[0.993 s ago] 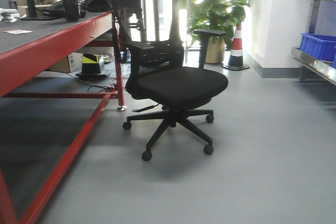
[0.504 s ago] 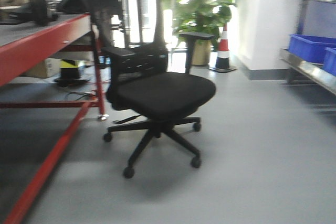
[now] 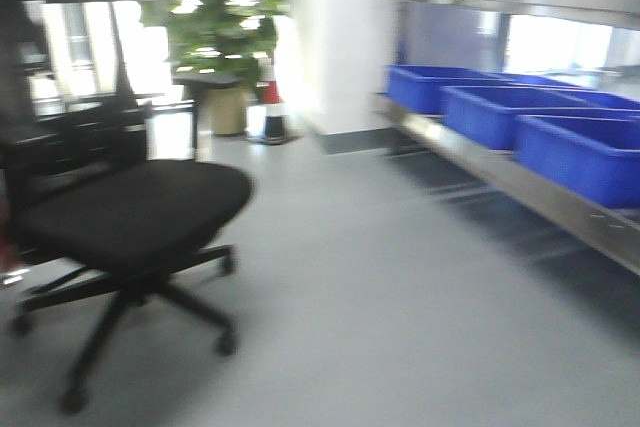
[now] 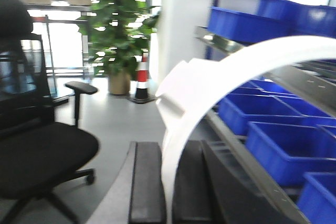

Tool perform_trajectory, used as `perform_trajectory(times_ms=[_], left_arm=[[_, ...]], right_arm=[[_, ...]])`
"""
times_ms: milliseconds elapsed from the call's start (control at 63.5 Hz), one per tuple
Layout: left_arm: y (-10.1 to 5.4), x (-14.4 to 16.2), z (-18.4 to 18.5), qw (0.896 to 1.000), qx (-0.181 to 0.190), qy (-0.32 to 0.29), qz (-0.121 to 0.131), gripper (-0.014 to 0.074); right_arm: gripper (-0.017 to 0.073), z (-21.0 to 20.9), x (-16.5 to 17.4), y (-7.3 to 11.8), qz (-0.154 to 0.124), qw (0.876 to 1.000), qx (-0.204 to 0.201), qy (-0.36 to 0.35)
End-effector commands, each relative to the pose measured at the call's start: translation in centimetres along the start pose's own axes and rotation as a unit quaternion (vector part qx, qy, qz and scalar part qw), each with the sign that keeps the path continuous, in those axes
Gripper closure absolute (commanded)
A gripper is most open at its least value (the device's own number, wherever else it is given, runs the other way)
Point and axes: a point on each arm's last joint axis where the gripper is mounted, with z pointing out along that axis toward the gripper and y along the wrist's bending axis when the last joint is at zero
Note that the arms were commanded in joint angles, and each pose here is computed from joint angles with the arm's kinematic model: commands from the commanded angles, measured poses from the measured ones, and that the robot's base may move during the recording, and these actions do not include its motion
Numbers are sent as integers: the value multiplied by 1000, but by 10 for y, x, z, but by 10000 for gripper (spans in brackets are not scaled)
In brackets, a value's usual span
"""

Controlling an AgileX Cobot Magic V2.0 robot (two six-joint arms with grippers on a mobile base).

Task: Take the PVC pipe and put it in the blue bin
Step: 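Drive the base up to the steel shelf of blue bins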

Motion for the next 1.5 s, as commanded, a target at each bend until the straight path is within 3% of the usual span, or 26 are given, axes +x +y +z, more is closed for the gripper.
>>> perform_trajectory(times_ms=[0,1481], left_arm=[[0,-3,-1,1000,0,-14,1,704],[0,-4,-1,1000,0,-18,1,704]], right_arm=[[727,-1,-3,0,-6,1000,0,-18],[727,-2,-4,0,-6,1000,0,-20]])
